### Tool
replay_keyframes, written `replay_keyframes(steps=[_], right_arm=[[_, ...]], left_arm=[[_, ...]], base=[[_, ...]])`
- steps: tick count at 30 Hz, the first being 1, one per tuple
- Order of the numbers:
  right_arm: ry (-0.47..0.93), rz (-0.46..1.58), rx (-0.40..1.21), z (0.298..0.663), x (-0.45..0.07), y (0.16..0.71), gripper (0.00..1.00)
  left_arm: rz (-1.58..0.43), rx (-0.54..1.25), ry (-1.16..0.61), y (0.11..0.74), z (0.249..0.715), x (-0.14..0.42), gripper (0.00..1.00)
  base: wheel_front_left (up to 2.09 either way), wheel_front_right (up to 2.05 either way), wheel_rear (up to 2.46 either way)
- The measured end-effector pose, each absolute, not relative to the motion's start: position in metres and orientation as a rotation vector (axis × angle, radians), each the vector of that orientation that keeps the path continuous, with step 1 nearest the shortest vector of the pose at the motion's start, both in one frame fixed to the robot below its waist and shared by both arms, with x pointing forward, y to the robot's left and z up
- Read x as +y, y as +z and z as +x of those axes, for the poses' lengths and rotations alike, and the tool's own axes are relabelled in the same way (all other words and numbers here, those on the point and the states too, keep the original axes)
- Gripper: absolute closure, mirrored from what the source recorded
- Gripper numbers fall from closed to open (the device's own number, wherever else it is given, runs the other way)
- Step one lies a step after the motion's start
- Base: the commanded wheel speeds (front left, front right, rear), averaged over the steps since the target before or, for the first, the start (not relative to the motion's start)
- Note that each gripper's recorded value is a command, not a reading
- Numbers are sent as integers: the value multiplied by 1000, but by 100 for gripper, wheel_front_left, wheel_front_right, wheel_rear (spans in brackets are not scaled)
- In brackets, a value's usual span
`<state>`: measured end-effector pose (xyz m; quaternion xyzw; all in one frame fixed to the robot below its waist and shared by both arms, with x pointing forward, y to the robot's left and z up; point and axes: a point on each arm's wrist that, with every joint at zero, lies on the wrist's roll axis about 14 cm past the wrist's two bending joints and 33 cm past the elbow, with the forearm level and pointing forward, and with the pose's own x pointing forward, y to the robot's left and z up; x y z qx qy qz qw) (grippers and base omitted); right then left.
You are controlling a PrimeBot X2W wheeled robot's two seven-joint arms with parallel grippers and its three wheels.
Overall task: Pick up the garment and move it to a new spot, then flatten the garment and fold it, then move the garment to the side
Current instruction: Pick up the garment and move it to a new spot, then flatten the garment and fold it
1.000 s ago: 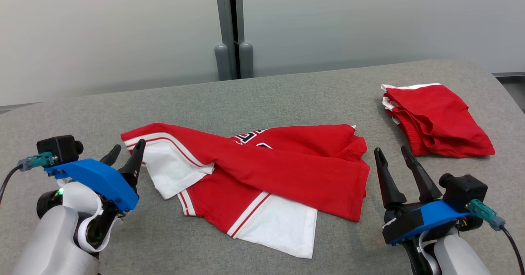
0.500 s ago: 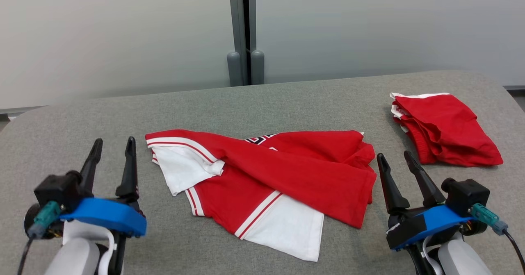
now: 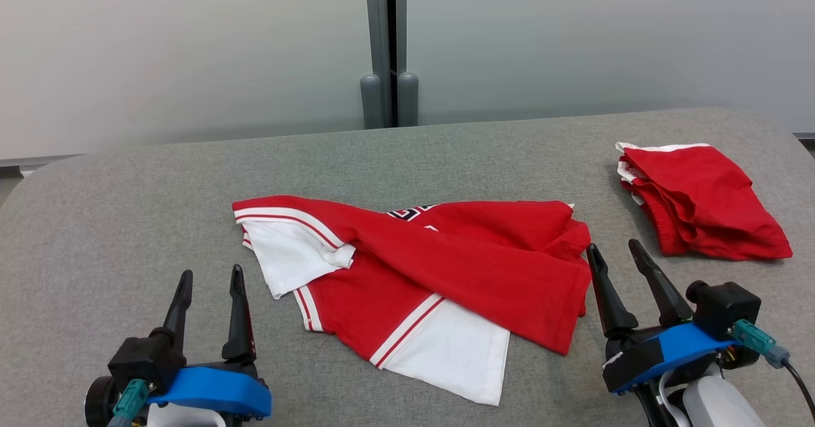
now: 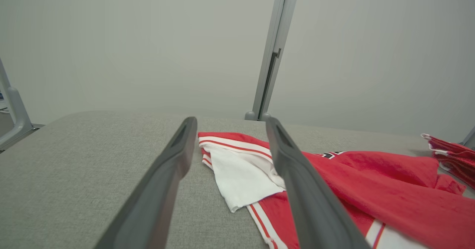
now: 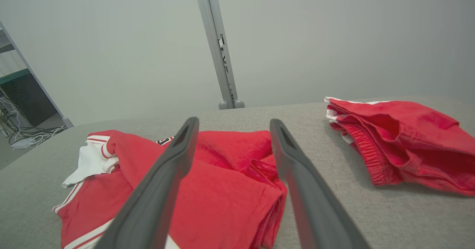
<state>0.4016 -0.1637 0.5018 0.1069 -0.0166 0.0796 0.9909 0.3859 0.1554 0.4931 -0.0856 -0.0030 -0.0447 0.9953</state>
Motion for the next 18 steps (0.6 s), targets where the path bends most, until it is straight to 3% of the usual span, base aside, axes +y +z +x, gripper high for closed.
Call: replay_keyframes(steps=[10,18], right_arm=[[158,217,-28,401,-163,500,0],[119,232,-23,406,-174,497,0]], left_arm=[[-179,22,-121,482,388,154,0],[-273,321,-167,444,421,144,0]], base=[[0,0,0],[0,0,0]])
